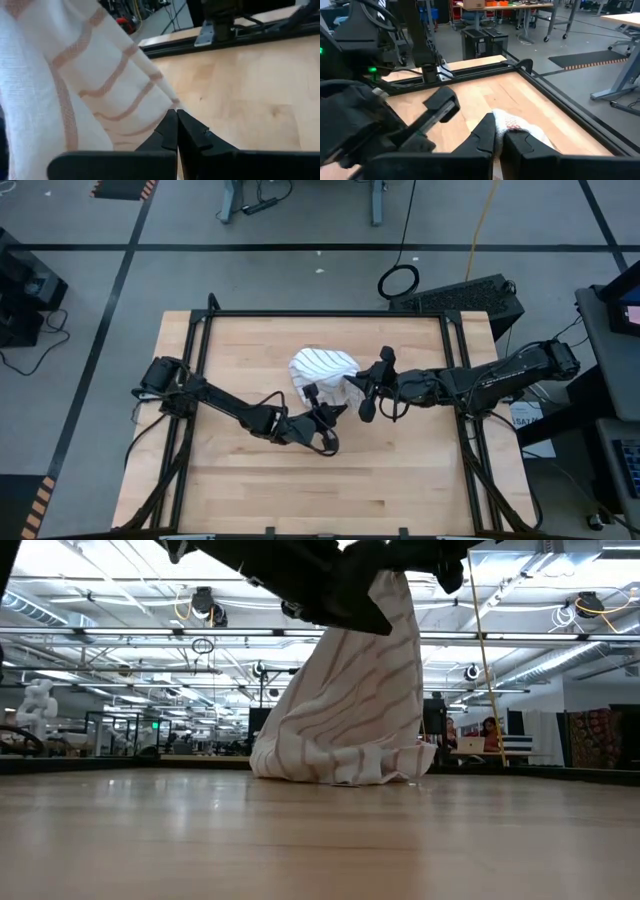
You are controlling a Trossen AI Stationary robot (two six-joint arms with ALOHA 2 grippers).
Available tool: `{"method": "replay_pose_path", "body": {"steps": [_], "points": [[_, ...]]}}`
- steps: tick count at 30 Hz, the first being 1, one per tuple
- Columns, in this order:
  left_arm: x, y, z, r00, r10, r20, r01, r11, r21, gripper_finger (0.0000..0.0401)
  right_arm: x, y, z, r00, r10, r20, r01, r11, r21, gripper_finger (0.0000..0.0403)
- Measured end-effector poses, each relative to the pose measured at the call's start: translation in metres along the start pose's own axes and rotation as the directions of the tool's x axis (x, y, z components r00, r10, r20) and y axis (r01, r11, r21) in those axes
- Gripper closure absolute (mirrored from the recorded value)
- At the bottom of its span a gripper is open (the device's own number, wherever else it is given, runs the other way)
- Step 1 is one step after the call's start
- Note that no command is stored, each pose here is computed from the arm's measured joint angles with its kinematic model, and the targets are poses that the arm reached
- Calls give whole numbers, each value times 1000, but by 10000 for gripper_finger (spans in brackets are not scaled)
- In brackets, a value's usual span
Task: Roll towel into tight, uniform cylinder
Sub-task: Fold the white brown kitchen towel
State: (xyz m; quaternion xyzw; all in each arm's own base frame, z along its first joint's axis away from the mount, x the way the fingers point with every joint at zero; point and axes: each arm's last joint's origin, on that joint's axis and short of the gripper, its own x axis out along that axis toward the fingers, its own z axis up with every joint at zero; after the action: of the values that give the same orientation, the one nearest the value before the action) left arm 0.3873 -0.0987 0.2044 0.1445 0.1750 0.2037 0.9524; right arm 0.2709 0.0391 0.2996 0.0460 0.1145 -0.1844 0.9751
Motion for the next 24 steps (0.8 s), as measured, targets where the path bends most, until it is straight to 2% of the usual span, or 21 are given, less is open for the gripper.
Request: {"method": "replay_pose_path", "body": {"steps": [4, 9, 11, 17, 21, 24], "points": [[5, 3, -5, 1000, 6, -28, -9, 995, -99, 394, 1, -1, 1, 1000, -8, 6, 8, 1000, 3, 399], [16, -1, -24, 994, -9, -105, -10, 984, -179, 339, 1, -1, 4, 999, -6, 32, 5, 1000, 19, 399], [18, -4, -26, 994, -34, -101, 14, 982, -189, 309, 1, -1, 4, 999, -6, 32, 5, 1000, 19, 399], [30, -14, -39, 997, -24, -73, 8, 977, -212, 223, 1, -1, 4, 999, -5, 33, 5, 1000, 19, 399], [37, -17, -43, 998, -46, -38, 35, 969, -245, 192, 1, -1, 4, 999, -5, 34, 4, 1000, 20, 399], [41, -18, -45, 999, -43, -22, 36, 965, -259, 187, 1, -1, 4, 999, -5, 36, 4, 1000, 21, 399]]}}
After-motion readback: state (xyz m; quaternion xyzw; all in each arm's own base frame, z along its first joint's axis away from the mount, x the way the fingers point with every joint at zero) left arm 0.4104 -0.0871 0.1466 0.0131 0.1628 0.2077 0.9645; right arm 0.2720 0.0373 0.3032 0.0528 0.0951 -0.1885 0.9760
